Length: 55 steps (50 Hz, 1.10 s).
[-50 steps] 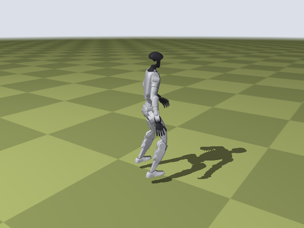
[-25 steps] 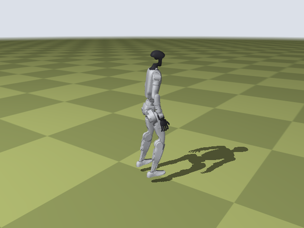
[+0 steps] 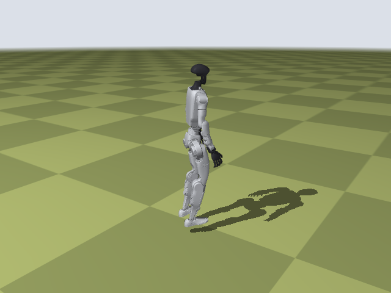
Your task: Sport exercise
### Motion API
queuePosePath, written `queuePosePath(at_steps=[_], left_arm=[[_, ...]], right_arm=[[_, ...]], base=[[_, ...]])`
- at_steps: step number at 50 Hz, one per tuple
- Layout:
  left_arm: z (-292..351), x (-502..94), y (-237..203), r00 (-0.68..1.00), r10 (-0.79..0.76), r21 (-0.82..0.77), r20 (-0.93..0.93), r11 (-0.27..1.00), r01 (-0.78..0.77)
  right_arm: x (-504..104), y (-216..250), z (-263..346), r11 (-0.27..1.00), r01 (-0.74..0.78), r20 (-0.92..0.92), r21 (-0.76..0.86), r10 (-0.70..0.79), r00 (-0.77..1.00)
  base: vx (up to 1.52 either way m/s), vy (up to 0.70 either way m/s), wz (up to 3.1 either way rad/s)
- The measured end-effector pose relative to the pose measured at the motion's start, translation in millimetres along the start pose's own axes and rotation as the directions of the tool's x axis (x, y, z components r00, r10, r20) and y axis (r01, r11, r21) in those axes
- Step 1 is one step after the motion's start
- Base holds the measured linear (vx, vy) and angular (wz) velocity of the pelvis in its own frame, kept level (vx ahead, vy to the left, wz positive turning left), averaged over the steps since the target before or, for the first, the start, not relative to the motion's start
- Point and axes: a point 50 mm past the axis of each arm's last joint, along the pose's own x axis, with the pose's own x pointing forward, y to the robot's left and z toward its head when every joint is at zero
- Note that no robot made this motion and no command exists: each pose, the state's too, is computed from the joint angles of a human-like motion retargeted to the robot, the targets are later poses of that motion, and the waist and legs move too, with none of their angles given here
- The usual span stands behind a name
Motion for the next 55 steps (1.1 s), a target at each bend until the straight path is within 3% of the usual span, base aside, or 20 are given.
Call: queuePosePath(at_steps=[32,42,47,51,55], left_arm=[[-9.0,-7.0,0.4,0.996,0.080,0.135,0.050,0.987,-0.086],[8.4,-0.9,8.0,0.982,0.161,0.085,0.100,0.982,-0.169],[34.8,4.9,18.2,0.947,0.271,0.019,0.171,0.960,-0.279],[47.2,8.4,22.7,0.929,0.332,-0.049,0.160,0.943,-0.329],[30.5,3.6,12.7,0.951,0.299,-0.139,0.076,0.948,-0.286]], right_arm=[[-14.5,28.1,-14.6,0.996,0.013,0.065,-0.093,-0.007,0.998],[-3.9,-9.3,42.4,0.979,0.200,0.284,-0.023,-0.186,0.941],[-2.9,-23.0,65.0,0.961,0.275,0.343,0.025,-0.266,0.901],[-0.5,-26.1,77.5,0.952,0.286,0.330,0.107,-0.305,0.893],[-2.3,-13.8,57.6,0.930,0.269,0.205,0.252,-0.323,0.924]], base=[[0.00,0.00,0.01],[-0.05,-0.07,0.10],[-0.04,-0.09,0.21],[0.09,-0.06,0.22],[0.26,-0.03,0.07]])
